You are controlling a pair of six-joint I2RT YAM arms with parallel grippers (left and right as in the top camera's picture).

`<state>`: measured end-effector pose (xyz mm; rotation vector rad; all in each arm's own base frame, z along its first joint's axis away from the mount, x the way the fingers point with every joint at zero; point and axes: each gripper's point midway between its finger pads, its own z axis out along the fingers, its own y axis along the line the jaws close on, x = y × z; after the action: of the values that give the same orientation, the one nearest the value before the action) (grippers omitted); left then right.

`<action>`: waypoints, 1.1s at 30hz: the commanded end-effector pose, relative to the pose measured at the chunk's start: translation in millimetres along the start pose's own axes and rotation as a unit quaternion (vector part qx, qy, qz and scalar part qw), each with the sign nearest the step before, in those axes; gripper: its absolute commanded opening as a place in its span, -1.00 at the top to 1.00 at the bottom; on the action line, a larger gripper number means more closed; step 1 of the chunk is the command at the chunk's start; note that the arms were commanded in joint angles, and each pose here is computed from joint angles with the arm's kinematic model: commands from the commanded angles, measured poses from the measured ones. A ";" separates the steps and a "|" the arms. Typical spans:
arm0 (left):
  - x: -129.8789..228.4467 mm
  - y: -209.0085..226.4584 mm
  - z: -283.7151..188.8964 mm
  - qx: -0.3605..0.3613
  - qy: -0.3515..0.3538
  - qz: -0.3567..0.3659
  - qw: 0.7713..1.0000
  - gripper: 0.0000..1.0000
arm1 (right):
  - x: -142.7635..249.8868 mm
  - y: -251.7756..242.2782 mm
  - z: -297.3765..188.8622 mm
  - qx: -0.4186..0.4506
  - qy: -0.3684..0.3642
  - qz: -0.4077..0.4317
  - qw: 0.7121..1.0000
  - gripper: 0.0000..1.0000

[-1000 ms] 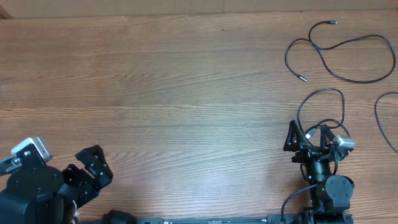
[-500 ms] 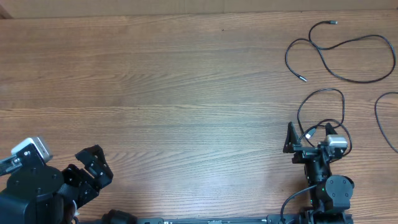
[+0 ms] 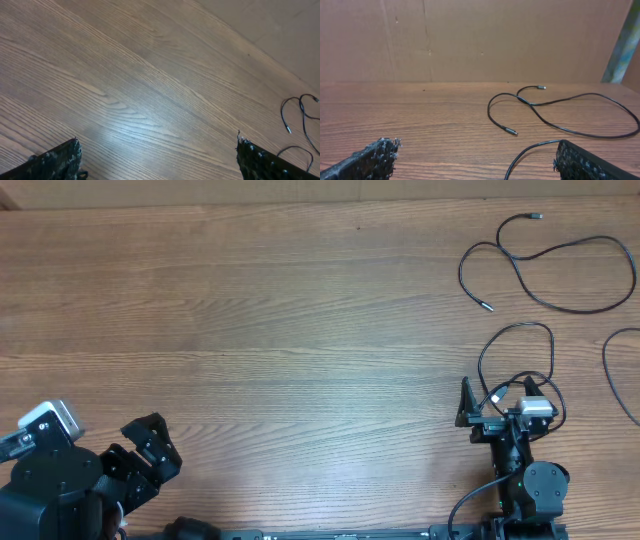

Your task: Untangle cables

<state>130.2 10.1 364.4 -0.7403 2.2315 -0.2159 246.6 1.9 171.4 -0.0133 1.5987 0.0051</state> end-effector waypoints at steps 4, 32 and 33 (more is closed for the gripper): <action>0.2 0.3 0.2 -0.001 0.001 -0.003 1.000 -0.99 | 1.6 -1.1 0.0 0.002 -0.003 -0.005 1.000 -1.00; 19.4 37.2 -38.6 0.034 -0.064 -0.079 0.994 -0.99 | 1.6 -1.0 0.0 0.002 -0.003 -0.006 1.000 -1.00; 27.1 42.0 -41.5 0.043 -0.067 -0.084 0.993 -0.99 | 1.6 -1.1 0.0 0.002 -0.003 -0.005 1.000 -1.00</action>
<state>87.3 29.9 370.7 -0.8685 2.0514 -0.2645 246.6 2.0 171.3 -0.0163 1.5991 0.0028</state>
